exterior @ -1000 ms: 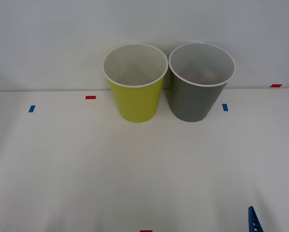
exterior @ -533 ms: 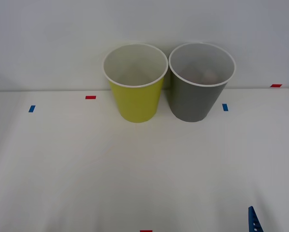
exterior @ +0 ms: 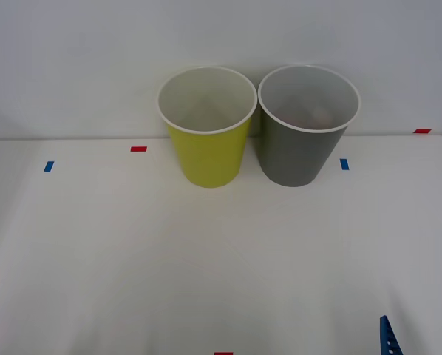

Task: Put cans in the gray bin and PET bottles in the light green bin.

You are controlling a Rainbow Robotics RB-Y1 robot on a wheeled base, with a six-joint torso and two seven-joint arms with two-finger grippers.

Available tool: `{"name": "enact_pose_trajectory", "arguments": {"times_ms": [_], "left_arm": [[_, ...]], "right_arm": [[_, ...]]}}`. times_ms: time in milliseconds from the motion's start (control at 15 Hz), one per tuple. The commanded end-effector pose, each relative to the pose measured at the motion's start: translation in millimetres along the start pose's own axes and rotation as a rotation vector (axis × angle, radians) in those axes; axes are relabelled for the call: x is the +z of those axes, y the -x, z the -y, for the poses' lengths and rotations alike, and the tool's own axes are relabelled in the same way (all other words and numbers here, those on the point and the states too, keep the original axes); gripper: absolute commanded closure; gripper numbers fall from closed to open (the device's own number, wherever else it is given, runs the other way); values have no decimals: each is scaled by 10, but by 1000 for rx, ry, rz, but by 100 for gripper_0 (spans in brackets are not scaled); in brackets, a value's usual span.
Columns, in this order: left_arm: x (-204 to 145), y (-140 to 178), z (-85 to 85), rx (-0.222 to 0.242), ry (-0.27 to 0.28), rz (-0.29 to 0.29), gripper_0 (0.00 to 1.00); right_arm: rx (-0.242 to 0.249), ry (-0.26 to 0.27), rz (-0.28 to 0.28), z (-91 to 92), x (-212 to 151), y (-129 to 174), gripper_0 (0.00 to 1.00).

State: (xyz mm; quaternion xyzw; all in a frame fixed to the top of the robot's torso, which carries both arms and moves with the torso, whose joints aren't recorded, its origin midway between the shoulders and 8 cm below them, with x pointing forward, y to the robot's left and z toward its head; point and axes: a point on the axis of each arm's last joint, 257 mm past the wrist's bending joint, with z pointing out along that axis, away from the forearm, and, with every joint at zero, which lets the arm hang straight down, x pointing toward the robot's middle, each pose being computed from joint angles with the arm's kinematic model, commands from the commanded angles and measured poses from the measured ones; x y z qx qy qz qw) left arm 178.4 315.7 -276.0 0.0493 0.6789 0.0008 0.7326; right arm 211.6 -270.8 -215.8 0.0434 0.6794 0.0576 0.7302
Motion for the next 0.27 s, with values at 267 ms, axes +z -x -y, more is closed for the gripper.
{"name": "enact_pose_trajectory", "arguments": {"times_ms": [267], "left_arm": [[0, 0, -1, 0, 0, 0, 0]], "right_arm": [[0, 0, 0, 0, 0, 0, 0]]}}
